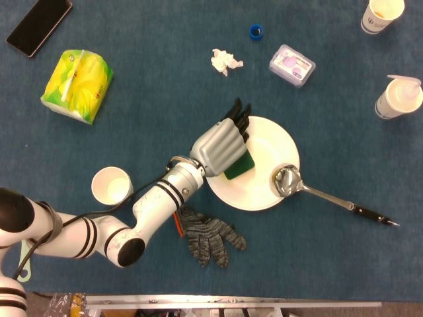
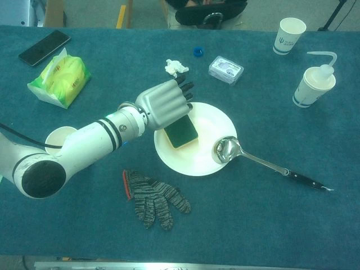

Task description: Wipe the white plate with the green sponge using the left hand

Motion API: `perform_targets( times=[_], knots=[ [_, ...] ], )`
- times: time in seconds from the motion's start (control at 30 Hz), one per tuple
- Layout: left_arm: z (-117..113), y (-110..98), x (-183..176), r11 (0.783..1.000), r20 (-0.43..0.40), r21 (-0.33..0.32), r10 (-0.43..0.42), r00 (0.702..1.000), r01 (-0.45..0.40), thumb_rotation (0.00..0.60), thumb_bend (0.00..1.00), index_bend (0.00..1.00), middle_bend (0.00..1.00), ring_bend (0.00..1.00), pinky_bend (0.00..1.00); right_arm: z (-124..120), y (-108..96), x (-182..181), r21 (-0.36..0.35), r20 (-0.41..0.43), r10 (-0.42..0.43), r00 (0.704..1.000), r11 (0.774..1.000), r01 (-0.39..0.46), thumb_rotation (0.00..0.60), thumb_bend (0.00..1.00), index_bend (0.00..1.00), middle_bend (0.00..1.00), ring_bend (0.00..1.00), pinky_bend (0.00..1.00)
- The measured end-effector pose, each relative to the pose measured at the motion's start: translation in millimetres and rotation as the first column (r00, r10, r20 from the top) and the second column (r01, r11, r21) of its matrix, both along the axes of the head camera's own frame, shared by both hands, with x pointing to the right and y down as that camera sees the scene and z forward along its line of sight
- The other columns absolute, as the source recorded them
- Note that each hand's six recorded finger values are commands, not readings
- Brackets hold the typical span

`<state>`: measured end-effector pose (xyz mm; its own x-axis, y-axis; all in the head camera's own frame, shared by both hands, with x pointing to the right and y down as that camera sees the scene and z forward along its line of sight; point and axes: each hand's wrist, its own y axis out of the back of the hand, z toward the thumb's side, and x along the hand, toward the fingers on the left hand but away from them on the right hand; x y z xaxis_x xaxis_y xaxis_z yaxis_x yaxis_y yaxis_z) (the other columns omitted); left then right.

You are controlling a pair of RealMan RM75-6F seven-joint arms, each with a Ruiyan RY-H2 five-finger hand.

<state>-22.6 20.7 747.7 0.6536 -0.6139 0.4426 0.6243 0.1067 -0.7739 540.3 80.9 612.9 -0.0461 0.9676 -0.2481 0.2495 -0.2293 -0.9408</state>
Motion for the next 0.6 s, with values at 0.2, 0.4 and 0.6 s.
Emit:
perform_targets(
  times=[0.2, 0.4, 0.6],
  knots=[
    [-4, 12, 2, 0.999, -0.008, -0.017, 0.031, 0.999, -0.031, 0.6, 0.28, 0.34, 0.2, 0.05, 0.08, 0, 0, -1, -0.001, 0.001, -0.003, 1.0, 1.0, 0.003, 0.6, 0.26, 0.3, 0.29, 0.2, 0.32],
    [-2, 7, 0, 1.0, -0.001, -0.007, 0.026, 1.0, -0.026, 0.6, 0.29, 0.34, 0.2, 0.05, 0.08, -1, 0, 0, 0.003, 0.001, -0.001, 1.0, 1.0, 0.001, 0.6, 0.26, 0.3, 0.29, 0.2, 0.32],
    [4, -5, -7, 1.0, 0.024, 0.027, 0.006, 1.0, -0.007, 0.6, 0.28, 0.34, 0.2, 0.05, 0.08, -1, 1, 0, 0.004, 0.002, -0.002, 1.0, 1.0, 0.002, 0.6, 0.26, 0.3, 0.29, 0.2, 0.32]
  ],
)
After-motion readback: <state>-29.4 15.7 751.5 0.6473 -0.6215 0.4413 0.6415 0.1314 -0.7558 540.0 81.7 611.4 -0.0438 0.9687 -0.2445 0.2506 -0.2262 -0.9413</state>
